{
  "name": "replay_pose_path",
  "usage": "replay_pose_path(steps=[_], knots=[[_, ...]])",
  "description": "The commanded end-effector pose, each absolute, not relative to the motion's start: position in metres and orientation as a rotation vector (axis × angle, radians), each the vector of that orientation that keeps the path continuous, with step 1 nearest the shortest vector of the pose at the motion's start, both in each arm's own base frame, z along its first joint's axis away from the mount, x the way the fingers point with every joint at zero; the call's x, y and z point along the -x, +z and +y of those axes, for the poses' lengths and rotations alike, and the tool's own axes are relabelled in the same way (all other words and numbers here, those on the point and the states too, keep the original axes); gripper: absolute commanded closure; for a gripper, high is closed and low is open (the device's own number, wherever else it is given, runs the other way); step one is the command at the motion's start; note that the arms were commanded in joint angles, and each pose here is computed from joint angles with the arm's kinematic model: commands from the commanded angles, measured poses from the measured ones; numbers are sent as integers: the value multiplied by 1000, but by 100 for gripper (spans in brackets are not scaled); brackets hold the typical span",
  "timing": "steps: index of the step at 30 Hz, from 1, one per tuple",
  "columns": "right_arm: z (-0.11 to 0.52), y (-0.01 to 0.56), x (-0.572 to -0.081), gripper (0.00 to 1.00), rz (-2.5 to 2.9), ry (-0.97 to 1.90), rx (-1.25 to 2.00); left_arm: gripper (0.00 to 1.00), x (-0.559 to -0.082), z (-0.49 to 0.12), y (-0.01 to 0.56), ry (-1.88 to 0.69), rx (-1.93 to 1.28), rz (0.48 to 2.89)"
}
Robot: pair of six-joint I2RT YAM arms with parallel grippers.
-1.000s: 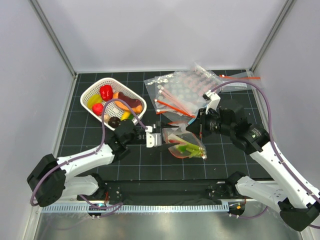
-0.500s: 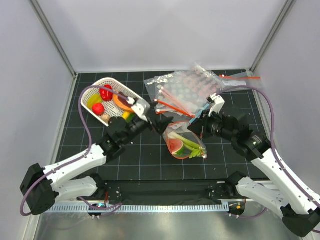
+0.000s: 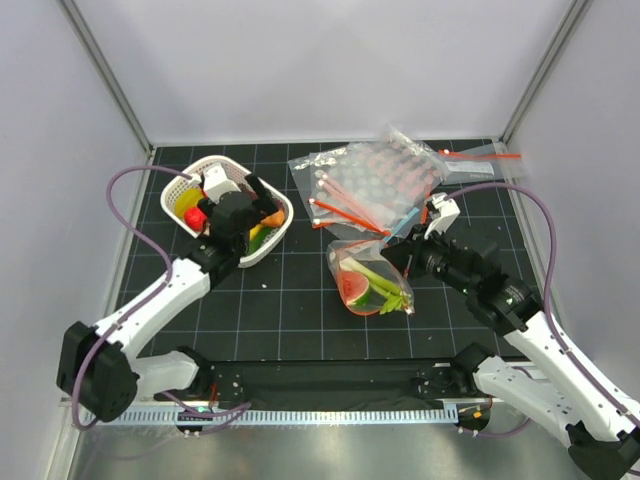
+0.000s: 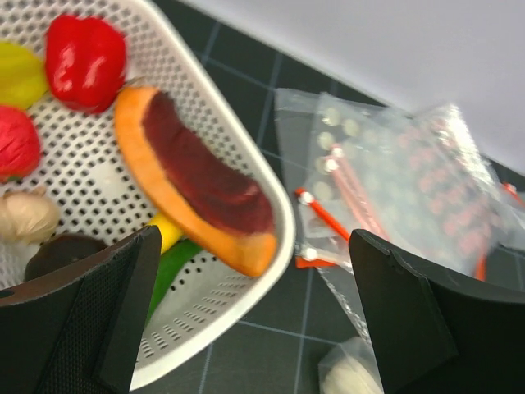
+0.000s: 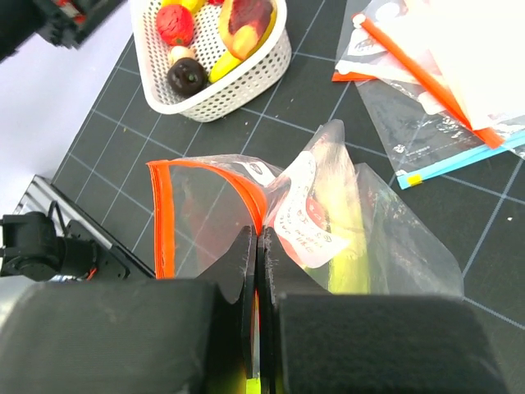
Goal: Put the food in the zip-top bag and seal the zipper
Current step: Pick up the fake vegetable from the bin.
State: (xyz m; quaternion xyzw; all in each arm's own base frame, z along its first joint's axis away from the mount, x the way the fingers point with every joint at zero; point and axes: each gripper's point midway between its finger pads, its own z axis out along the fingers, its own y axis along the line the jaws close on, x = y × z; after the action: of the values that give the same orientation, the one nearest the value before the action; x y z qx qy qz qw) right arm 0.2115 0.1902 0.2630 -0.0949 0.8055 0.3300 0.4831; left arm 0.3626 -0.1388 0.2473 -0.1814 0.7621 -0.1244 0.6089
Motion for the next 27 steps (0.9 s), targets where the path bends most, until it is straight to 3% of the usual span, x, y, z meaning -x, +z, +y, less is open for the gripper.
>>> replay_pose_path(steps=[1,8,12,17,23,27], knots=[[188,290,-220,99,1839,806,189,0,-380,-111,225,-215,662,1773],[184,289,-220,99,1813,802,174,0,-428,-80,199,-22,729,1799],[180,287,-221,99,1811,780,154,0,-460,-66,203,108,552,1888],[184,286,-221,99,1814,806,152,0,-490,-20,181,283,556,1978],[183,283,-223,99,1827,797,136,0,-529,1,157,328,472,2126],[183,281,-224,99,1836,794,134,0,-544,3,106,281,463,2247]])
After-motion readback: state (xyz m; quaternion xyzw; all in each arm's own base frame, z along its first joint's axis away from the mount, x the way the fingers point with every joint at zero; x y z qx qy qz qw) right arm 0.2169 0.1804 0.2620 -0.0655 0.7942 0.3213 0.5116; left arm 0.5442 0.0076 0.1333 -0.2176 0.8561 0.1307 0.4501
